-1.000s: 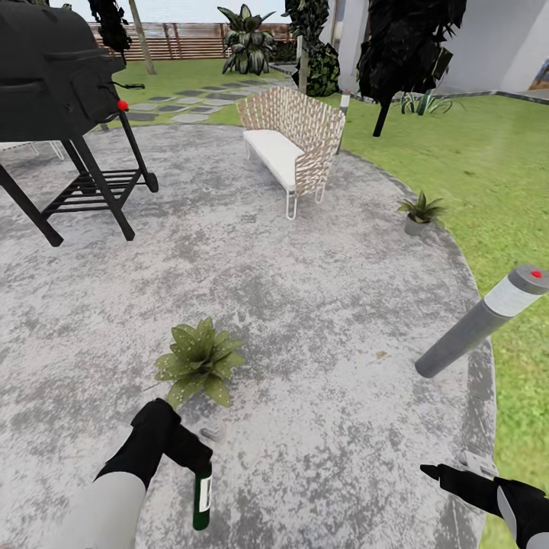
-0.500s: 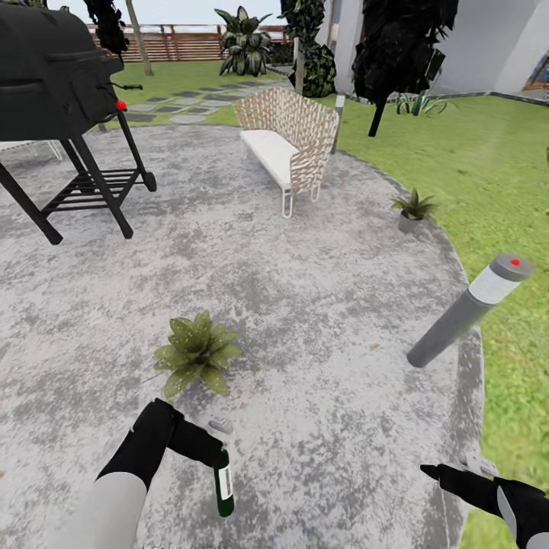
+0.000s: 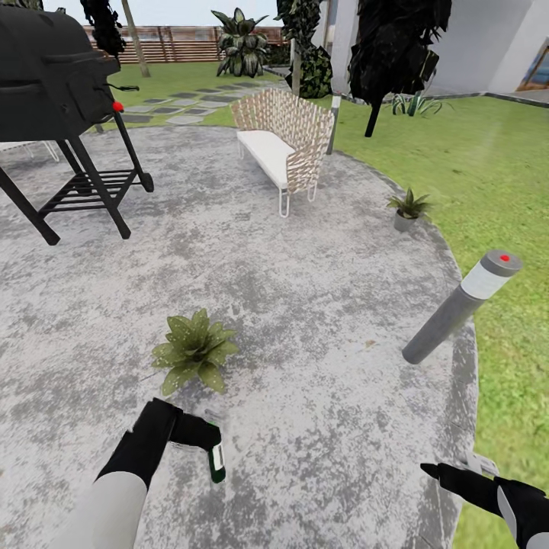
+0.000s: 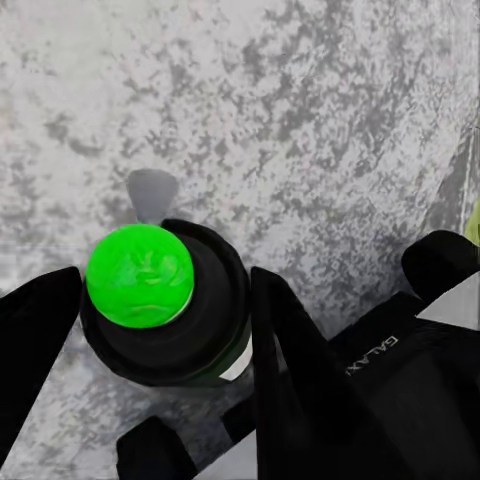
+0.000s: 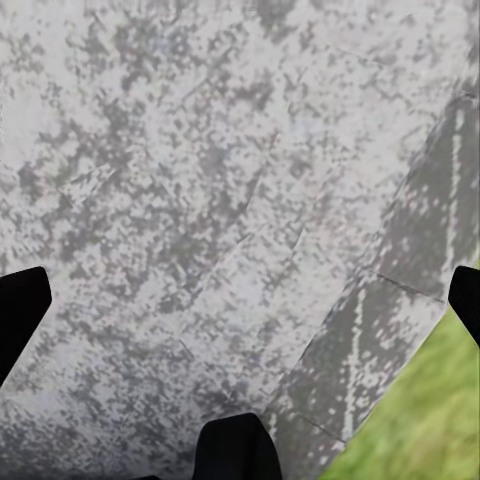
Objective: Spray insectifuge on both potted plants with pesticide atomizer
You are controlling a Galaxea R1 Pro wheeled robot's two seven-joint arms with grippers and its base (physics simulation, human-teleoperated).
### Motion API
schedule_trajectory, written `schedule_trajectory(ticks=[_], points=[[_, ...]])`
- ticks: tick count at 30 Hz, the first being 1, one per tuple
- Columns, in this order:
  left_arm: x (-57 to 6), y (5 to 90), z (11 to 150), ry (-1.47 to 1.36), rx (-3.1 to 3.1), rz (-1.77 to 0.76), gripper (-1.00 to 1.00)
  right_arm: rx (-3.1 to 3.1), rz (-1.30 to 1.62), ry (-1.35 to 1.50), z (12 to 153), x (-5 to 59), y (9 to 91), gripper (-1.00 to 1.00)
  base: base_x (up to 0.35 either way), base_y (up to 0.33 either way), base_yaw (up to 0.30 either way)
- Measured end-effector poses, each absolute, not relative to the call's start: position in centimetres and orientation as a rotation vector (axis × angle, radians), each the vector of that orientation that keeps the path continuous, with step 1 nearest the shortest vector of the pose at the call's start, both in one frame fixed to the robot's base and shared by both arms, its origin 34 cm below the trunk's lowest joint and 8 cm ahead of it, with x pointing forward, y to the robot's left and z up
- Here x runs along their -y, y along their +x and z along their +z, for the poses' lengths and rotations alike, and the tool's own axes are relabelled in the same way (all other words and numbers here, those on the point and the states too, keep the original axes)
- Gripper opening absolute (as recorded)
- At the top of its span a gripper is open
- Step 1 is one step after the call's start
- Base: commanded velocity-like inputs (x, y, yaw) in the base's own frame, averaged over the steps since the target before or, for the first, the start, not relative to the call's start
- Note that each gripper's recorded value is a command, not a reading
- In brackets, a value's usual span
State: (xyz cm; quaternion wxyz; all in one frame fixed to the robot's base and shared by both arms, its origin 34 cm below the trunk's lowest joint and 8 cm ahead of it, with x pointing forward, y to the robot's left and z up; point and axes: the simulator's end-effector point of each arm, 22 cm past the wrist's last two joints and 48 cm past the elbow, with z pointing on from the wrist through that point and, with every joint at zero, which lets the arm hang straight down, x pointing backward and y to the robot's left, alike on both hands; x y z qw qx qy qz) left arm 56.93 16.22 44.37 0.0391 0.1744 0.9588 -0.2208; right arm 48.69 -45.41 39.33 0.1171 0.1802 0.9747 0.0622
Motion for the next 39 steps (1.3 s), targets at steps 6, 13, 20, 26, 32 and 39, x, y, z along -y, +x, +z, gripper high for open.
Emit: schedule_trajectory(ticks=[6, 13, 20, 26, 32, 39], points=[[-17.9, 59.3, 43.2, 0.412, -2.895, -0.499, -1.0, -2.819, 0.171, 0.489, 39.5, 45.6, 49.5, 1.0, 0.0, 0.0, 0.0], [-17.9, 59.3, 43.1, 0.406, -2.894, -0.492, -1.0, -2.757, 0.145, 0.425, 40.0, 46.1, 50.9, 1.0, 0.0, 0.0, 0.0], [-17.9, 59.6, 43.5, 0.407, -2.886, -0.49, -1.0, -2.746, 0.144, 0.424, 40.3, 46.1, 51.2, 1.0, 0.0, 0.0, 0.0], [-17.7, 59.1, 43.5, 0.41, -2.896, -0.503, -1.0, -2.736, 0.144, 0.425, 40.7, 46.1, 51.5, 1.0, 0.0, 0.0, 0.0], [-17.5, 59.2, 43.8, 0.411, -2.892, -0.506, -1.0, -2.726, 0.146, 0.426, 41.0, 46.2, 51.8, 1.0, 0.0, 0.0, 0.0], [-17.5, 59.4, 44.3, 0.411, -2.886, -0.505, -1.0, -2.715, 0.148, 0.425, 41.4, 46.2, 52.2, 1.0, 0.0, 0.0, 0.0]])
